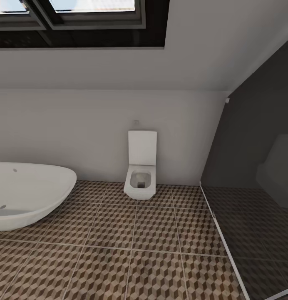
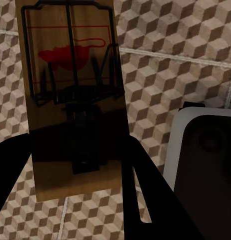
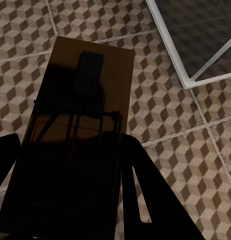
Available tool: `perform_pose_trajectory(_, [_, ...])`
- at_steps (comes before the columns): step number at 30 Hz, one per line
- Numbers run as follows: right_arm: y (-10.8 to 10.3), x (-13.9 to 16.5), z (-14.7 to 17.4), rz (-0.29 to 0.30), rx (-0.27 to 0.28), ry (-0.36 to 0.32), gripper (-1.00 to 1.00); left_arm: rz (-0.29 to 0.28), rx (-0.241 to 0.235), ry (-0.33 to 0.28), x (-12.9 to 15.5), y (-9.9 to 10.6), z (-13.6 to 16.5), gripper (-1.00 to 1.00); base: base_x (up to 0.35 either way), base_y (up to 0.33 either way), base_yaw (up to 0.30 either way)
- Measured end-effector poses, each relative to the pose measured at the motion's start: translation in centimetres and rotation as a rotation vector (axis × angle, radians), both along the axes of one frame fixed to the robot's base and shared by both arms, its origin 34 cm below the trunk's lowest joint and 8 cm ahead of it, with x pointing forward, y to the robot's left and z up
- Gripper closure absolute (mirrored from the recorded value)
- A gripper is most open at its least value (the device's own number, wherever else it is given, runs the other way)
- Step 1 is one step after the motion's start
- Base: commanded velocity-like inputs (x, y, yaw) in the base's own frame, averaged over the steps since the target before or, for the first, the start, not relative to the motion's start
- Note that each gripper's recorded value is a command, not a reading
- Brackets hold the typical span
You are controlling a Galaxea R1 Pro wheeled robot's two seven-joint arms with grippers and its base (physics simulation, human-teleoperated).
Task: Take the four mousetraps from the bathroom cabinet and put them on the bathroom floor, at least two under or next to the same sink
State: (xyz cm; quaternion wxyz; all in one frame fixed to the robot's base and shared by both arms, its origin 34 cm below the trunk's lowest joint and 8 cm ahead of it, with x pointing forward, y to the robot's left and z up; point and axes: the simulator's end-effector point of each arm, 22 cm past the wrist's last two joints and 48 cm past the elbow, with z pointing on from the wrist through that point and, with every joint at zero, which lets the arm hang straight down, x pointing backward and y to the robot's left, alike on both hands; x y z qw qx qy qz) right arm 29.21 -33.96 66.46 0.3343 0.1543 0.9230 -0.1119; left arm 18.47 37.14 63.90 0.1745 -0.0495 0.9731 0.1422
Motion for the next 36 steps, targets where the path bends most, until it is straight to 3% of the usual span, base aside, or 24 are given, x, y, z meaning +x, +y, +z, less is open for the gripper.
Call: perform_pose_trajectory(36, [0.00, -0.01, 0.00, 0.000, 0.000, 0.000, 1.00, 0.000, 0.000, 0.000, 0.00, 0.00, 0.00, 1.00, 0.000, 0.000, 0.000])
